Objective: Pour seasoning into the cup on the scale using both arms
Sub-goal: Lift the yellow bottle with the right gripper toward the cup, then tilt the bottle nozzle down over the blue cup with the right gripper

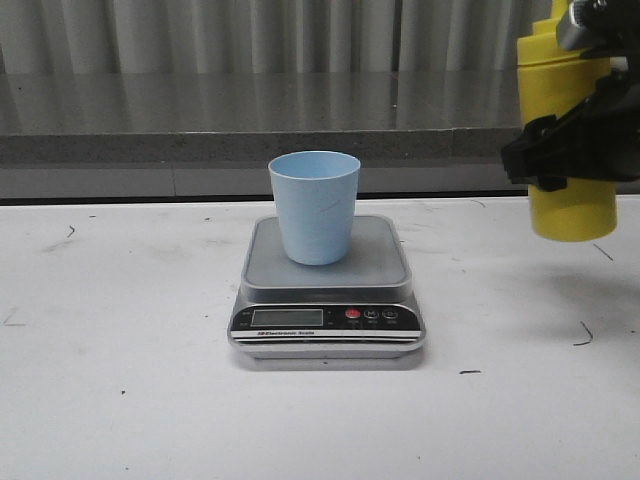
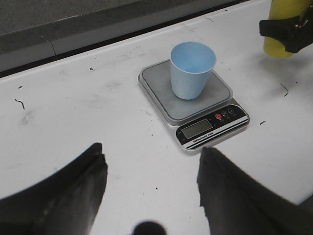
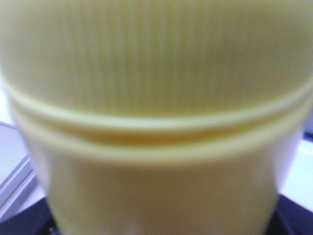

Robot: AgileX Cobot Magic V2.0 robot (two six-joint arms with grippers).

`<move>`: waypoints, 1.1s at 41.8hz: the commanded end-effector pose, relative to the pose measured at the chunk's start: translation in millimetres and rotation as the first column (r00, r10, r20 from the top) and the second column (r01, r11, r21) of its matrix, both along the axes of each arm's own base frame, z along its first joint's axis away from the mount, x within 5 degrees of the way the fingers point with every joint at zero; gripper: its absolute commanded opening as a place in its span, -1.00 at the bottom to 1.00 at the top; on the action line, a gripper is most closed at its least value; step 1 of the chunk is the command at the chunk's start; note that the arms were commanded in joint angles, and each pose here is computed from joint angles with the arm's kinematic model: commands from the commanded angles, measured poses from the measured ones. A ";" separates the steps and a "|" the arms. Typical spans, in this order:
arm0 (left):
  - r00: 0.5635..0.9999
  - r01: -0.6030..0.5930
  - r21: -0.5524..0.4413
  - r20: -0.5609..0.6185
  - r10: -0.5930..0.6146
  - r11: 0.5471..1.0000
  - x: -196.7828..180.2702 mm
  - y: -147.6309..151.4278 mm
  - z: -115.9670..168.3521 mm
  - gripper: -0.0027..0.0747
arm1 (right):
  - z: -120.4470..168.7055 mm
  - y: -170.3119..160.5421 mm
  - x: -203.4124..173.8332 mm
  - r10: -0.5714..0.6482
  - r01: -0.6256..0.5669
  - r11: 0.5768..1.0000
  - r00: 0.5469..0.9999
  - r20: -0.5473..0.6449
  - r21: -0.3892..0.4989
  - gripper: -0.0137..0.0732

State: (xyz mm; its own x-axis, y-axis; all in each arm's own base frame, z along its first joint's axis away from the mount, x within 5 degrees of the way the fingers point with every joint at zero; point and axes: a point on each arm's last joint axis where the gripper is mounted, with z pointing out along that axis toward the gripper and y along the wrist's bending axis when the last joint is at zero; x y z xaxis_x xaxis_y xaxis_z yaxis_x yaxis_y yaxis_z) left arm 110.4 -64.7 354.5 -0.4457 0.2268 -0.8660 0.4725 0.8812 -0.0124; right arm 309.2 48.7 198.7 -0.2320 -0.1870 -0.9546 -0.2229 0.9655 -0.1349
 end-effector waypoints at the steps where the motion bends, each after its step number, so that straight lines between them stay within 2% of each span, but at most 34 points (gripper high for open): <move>1: 0.996 0.009 -0.063 0.086 -0.004 0.998 1.9 -2.1 15.3 0.13 | 52.3 2.8 -0.1 0.074 -0.052 0.986 0.988 0.136 -0.156 -0.01; 5: 0.996 0.009 -0.063 0.086 -0.004 0.998 1.9 -2.1 15.3 0.13 | 68.3 4.6 0.7 0.118 -0.100 0.945 0.992 0.039 -0.310 -0.01; 8: 0.996 0.009 -0.063 0.086 -0.004 0.998 1.9 -2.1 15.3 0.13 | 79.9 9.7 3.7 0.154 -0.154 0.891 0.987 -0.036 -0.428 -0.01; 12: 0.996 0.009 -0.063 0.086 -0.004 0.998 1.9 -2.1 15.3 0.13 | 95.0 23.4 7.5 0.200 -0.224 0.818 0.974 -0.104 -0.530 -0.01; 16: 0.996 0.009 -0.063 0.086 -0.004 0.998 1.9 -2.1 15.3 0.13 | 103.1 37.8 12.3 0.229 -0.295 0.719 0.955 -0.186 -0.630 -0.01; 22: 0.996 0.009 -0.063 0.086 -0.004 0.998 1.9 -2.1 15.3 0.13 | 108.2 60.5 21.4 0.238 -0.363 0.545 0.931 -0.276 -0.756 -0.01; 25: 0.996 0.009 -0.063 0.086 -0.004 0.998 1.9 -2.1 15.3 0.13 | 108.7 72.0 24.1 0.241 -0.379 0.458 0.924 -0.298 -0.804 -0.01; 32: 0.996 0.009 -0.063 0.086 -0.004 0.998 1.9 -2.1 15.3 0.13 | 106.0 92.1 27.8 0.216 -0.380 0.211 0.917 -0.336 -0.900 -0.01; 36: 0.996 0.009 -0.063 0.086 -0.004 0.998 1.9 -2.1 15.3 0.13 | 101.9 100.3 31.5 0.185 -0.366 0.116 0.921 -0.342 -0.923 -0.01; 40: 0.996 0.009 -0.063 0.086 -0.004 0.998 1.9 -2.1 15.3 0.13 | 99.1 107.5 35.0 0.162 -0.333 0.057 0.933 -0.321 -0.941 -0.01; 46: 0.996 0.009 -0.063 0.086 -0.004 0.998 1.9 -2.1 15.3 0.13 | 95.5 110.2 39.9 0.123 -0.280 -0.062 0.950 -0.286 -0.958 -0.01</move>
State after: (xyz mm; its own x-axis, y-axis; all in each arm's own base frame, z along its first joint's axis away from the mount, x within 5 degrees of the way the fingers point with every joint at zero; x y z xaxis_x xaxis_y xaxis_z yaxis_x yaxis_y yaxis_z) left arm 110.5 -64.6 354.5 -0.4461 0.2261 -0.8659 0.4720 0.8815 -0.0130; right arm 345.9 161.8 259.0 -0.0241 -0.9814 0.1905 -0.5967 -0.1388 -0.7904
